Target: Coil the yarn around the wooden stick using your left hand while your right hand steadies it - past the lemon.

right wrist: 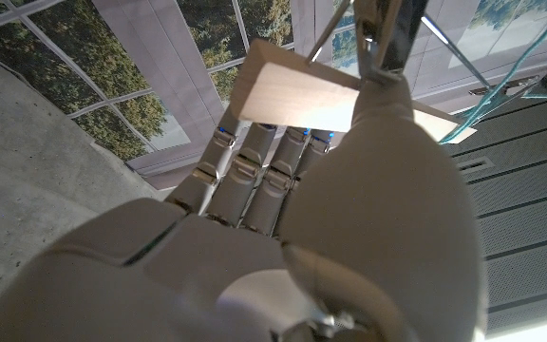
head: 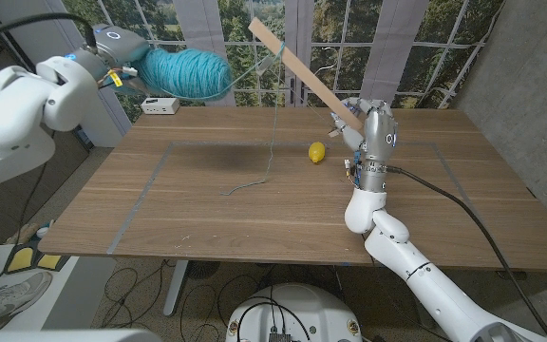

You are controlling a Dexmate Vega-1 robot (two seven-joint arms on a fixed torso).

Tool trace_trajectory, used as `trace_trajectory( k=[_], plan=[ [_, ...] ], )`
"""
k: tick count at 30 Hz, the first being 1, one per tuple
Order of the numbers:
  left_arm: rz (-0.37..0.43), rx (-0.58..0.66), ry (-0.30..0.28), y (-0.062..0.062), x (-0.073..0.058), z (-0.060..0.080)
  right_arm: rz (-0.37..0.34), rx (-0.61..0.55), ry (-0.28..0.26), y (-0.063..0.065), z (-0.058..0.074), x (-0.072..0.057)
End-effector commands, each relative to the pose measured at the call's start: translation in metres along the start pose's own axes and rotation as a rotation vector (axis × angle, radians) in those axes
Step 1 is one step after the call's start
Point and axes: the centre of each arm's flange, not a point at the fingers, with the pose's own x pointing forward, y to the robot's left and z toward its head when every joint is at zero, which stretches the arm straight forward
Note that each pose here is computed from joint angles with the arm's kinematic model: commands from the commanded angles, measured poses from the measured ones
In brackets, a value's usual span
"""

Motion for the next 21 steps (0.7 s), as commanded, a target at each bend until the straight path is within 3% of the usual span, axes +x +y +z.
trace_trajectory(
  k=[1,8,21],
  plan=[
    [-0.028,0.008,-0.144,-0.005,0.006,0.039,-0.008,0.012,0.016,0.005,-0.001,0.01],
    [-0.029,0.043,-0.253,-0.003,-0.002,0.072,-0.018,0.01,0.016,0.006,-0.002,0.017],
    [0.019,0.08,-0.461,0.02,-0.022,0.132,0.002,-0.013,0.033,0.012,-0.01,0.015]
  ],
)
